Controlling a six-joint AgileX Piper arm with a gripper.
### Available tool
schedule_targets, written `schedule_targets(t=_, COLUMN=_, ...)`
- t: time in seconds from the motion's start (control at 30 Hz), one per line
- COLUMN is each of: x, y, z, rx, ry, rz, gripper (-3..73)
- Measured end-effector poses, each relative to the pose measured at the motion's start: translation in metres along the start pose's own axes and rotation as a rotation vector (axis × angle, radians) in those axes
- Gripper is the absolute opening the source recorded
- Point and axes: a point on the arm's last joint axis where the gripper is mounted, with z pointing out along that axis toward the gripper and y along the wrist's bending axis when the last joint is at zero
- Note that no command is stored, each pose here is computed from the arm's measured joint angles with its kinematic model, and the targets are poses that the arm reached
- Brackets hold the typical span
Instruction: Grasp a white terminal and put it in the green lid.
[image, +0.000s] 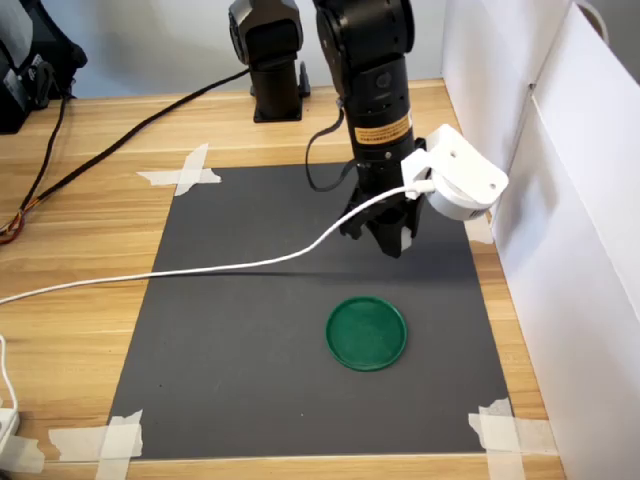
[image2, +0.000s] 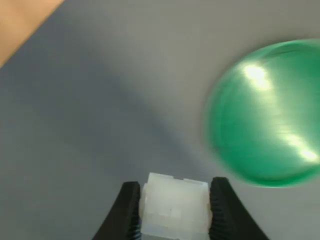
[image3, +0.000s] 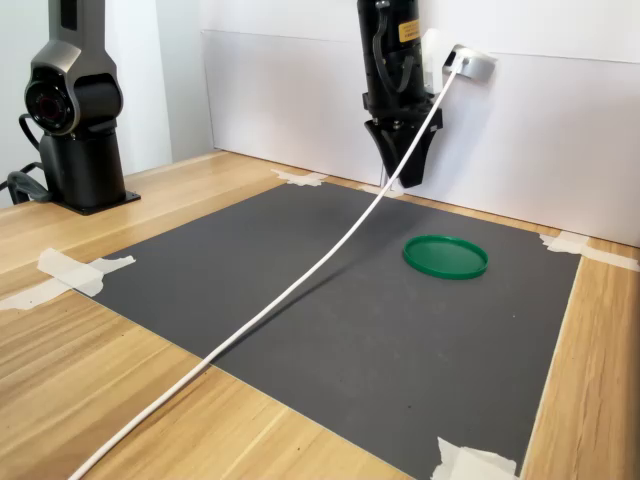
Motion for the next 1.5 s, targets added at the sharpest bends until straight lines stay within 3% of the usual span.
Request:
schedule_targets(t=0.13, x=-0.006, y=-0.026, z=-0.011, rx=0.056, ry=-0.031, rz=0.019, gripper=31.1)
schedule_targets(t=0.27, x=-0.004, y=-0.039, z=0.006, rx=0.061, ry=0.008, rz=0.008, gripper=31.1)
schedule_targets(t=0.53, x=0.006, y=-0.043, z=0.050, rx=0.038, ry=0.117, rz=-0.030, gripper=31.1)
schedule_targets(t=0.9, x=0.008, y=-0.045, z=0.071, rx=0.026, ry=0.131, rz=-0.037, gripper=31.2)
schedule_targets(t=1.1, x=0.007, y=-0.043, z=0.071, rx=0.013, ry=0.119, rz=-0.029, gripper=45.5)
schedule_targets(t=1.23, x=0.002, y=-0.043, z=0.060, rx=0.016, ry=0.070, rz=-0.027, gripper=53.0)
schedule_targets(t=1.5, x=-0.011, y=-0.043, z=-0.012, rx=0.104, ry=-0.083, rz=-0.025, gripper=53.4)
